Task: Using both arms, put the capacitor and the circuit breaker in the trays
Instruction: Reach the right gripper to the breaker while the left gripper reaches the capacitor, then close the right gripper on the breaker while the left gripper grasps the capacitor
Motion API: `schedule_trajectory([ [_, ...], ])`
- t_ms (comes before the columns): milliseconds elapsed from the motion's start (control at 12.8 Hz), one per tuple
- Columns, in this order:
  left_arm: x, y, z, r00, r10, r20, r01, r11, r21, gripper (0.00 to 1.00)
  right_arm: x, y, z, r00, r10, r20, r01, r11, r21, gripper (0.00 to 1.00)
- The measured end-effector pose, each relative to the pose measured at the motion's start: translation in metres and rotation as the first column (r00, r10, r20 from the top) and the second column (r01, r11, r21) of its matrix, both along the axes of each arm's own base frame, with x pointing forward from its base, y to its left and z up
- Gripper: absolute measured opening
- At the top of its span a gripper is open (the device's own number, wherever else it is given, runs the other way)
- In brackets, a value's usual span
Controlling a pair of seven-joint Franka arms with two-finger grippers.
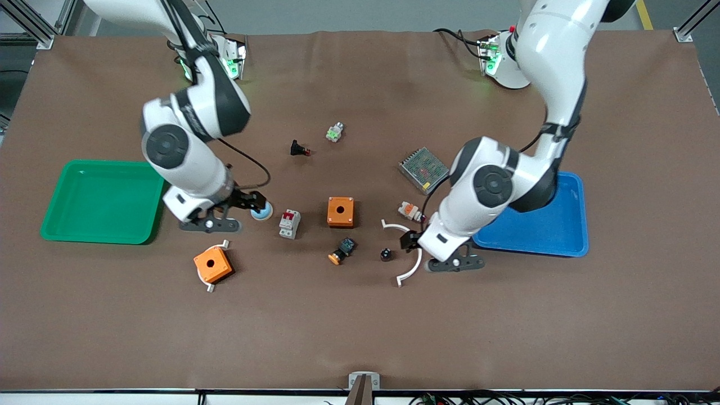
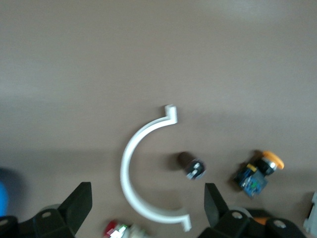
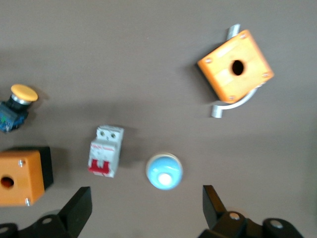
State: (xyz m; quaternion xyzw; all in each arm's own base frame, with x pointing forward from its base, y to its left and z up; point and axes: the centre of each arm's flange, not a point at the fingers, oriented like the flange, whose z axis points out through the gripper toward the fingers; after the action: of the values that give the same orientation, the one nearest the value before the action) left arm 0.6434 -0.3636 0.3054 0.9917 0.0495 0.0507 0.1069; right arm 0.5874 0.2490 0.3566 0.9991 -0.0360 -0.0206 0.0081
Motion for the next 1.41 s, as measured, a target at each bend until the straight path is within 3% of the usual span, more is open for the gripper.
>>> schedule_trajectory([
  [234,-0.009,-0.041,-0.044,1.0,0.02,0.015,-0.02,0.999,-0.025,1.0,0.009,0.052,-0.042,0.997,-0.081,-0.013,0.08,0.997,-0.021,0.95],
  [547,-0.013,-0.07,-0.07,0.997,0.042,0.063,-0.038,0.998,-0.059,1.0,0.013,0.075,-0.096,0.994,-0.102,-0.03,0.101,0.994,-0.043,0.87],
  [938,-0.021,-0.075,-0.102,0.997,0.018,0.08,-0.019,1.0,0.008,1.0,0.011,0.072,-0.129,0.991,-0.117,-0.059,0.113,0.991,-0.068,0.77],
  [1172,-0.025,-0.082,-0.107,0.996,0.011,0.089,-0.014,1.0,0.028,0.96,0.008,0.077,-0.131,0.991,-0.114,-0.067,0.109,0.991,-0.074,0.42],
  [1406,-0.025,-0.082,-0.106,0.996,0.012,0.091,-0.015,0.999,0.029,0.7,0.003,0.084,-0.131,0.992,-0.102,-0.072,0.096,0.992,-0.078,0.4],
])
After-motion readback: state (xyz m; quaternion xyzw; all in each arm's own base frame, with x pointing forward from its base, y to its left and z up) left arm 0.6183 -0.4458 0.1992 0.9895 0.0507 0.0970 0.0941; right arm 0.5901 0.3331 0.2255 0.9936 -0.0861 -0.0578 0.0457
